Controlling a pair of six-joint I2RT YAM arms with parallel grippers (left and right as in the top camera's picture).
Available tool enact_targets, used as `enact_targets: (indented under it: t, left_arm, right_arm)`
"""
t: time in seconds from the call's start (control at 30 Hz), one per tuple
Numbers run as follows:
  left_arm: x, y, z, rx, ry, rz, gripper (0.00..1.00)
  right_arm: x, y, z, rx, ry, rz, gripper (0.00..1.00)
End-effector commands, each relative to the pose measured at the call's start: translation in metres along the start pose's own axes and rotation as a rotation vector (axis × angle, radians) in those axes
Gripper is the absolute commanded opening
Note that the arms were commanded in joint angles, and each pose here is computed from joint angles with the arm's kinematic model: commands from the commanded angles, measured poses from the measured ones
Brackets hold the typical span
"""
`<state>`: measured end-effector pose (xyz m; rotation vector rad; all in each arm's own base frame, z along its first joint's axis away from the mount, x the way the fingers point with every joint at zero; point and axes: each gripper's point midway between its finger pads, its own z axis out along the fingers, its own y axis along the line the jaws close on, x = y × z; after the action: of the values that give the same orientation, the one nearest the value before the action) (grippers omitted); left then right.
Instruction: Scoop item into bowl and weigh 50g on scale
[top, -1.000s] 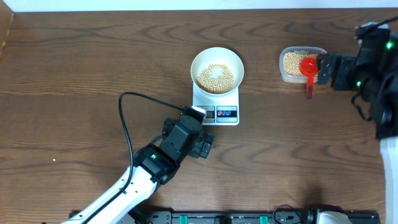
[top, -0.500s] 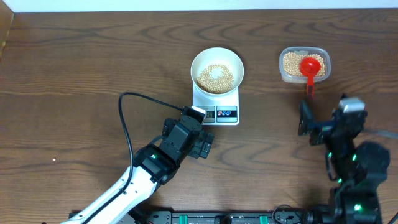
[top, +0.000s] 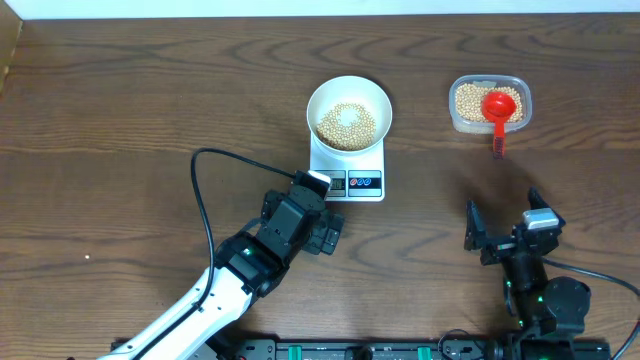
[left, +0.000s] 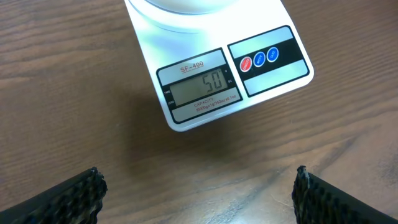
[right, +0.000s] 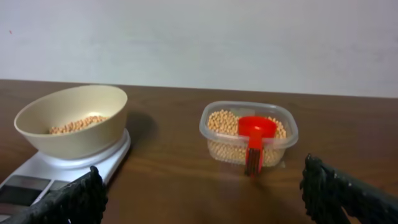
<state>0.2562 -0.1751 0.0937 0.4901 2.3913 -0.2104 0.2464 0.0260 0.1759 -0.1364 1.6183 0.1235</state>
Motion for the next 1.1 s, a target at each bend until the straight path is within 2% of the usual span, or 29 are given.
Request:
enact_targets:
  t: [0.0, 1.07]
  left_arm:
    - [0.0012, 0.0003, -0.0004, -0.001, -0.001, 0.006, 0.98]
    - [0.0011, 0.0003, -0.0004, -0.001, -0.002, 0.006, 0.98]
  right_arm:
    - [0.0079, 0.0035, -0.0004, -0.015, -0.011, -0.001, 0.99]
    - [0.0158, 0.0012, -0.0012, -0.002, 0.008, 0.014, 0.99]
